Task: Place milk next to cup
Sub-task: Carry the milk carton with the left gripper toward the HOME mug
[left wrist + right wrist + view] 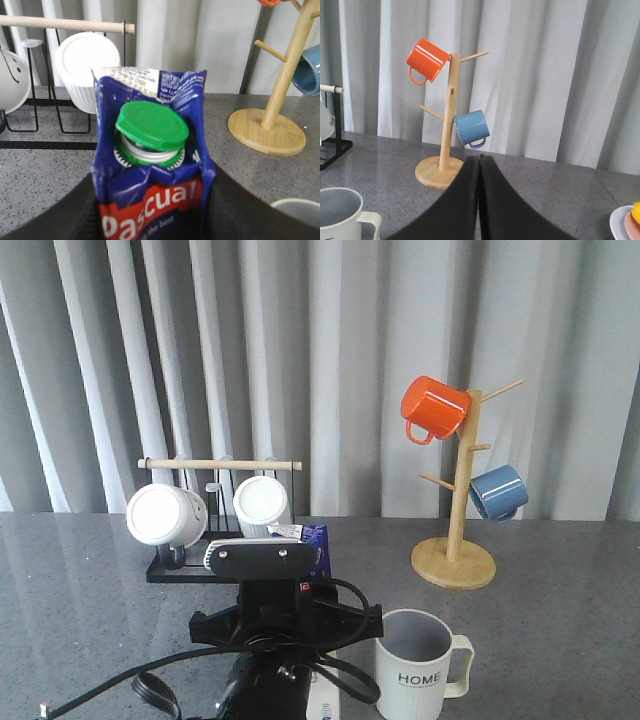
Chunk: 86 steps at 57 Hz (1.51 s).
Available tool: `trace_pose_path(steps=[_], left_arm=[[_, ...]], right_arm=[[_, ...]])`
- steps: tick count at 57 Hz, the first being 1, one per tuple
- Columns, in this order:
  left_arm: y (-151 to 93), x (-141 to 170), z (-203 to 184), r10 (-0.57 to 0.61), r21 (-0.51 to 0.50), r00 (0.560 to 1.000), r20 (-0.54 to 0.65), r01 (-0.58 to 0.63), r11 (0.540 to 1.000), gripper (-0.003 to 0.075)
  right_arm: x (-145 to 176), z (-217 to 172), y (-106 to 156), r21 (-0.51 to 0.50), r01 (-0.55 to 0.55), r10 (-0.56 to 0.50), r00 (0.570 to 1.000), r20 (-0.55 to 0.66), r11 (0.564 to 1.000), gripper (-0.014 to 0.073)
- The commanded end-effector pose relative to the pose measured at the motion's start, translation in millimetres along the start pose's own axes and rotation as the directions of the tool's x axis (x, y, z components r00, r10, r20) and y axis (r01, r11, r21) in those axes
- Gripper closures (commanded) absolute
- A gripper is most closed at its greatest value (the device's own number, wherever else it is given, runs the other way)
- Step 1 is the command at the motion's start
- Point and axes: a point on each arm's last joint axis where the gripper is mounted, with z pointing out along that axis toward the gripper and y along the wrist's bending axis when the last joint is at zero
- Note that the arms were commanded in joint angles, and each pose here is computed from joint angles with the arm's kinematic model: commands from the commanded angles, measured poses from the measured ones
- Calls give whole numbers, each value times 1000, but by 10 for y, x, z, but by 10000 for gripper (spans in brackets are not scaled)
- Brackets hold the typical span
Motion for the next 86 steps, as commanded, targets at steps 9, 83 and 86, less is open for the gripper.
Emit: trace_pose_path(steps=[9, 83, 86], left_arm=[[-102, -192, -99, 1, 15, 996, 93, -3, 1000, 624], [-287, -6, -151, 43, 82, 997, 59, -48, 995, 624], [-287, -5, -151, 43, 82, 997, 59, -48, 995, 622]], right_arm=[[-168, -6, 2, -14, 10, -8, 996, 93, 1000, 604], [-168, -6, 2, -14, 10, -8, 996, 92, 1000, 604], [-168, -6, 2, -14, 10, -8, 996, 92, 1000, 604]])
